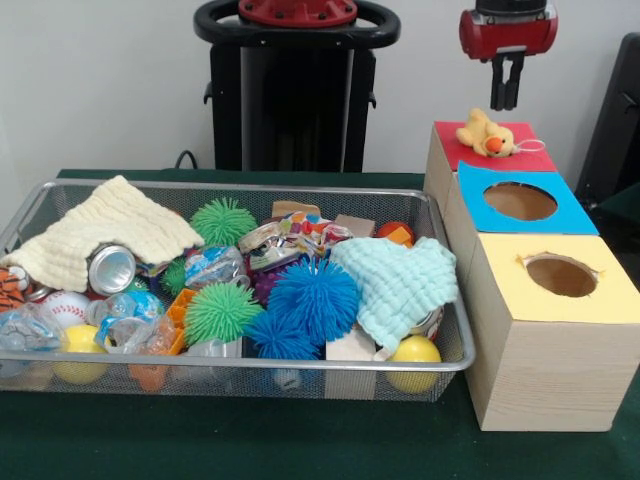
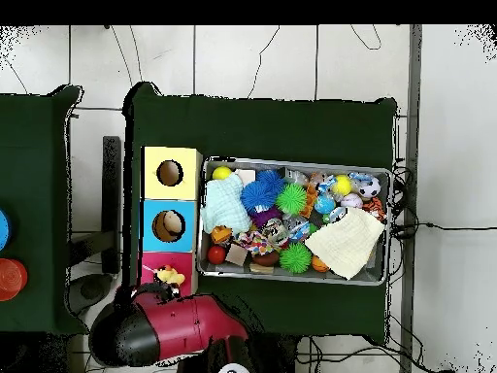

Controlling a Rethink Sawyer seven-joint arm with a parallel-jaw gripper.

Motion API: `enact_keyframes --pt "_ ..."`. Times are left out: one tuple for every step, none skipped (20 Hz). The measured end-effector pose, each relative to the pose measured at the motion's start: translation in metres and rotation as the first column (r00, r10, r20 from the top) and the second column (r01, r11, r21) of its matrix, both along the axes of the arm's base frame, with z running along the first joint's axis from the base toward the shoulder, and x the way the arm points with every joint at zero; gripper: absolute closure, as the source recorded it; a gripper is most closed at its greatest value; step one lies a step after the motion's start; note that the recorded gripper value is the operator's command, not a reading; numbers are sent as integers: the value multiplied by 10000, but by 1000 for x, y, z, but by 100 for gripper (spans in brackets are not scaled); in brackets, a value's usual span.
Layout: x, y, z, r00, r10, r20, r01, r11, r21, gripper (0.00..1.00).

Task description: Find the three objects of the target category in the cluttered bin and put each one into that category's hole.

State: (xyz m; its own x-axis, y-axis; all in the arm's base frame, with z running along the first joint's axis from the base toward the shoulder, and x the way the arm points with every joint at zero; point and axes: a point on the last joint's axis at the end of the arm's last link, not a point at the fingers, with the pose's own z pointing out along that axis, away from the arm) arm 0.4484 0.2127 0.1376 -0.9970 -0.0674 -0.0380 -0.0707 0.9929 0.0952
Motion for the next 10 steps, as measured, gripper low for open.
enact_keyframes --pt "-2 1 -2 10000 31 -59 -31 10000 -1 100" --pt "-5 2 -6 9998 94 -148 -95 10000 -15 100" --pt "-7 3 -9 9996 157 -237 -158 9999 -30 100" --pt "-10 3 -12 9993 220 -303 -221 9997 -45 100" --pt "-12 4 -14 9990 264 -351 -266 9996 -56 100" --pt "-14 4 -16 9987 307 -400 -310 9995 -65 100" --pt "-17 5 -20 9980 402 -493 -406 9991 -82 100" --pt "-21 5 -24 9969 525 -590 -532 9985 -102 100" --pt "-23 5 -27 9961 593 -647 -602 9981 -114 100" --pt "-25 5 -28 9956 636 -683 -645 9978 -121 100"
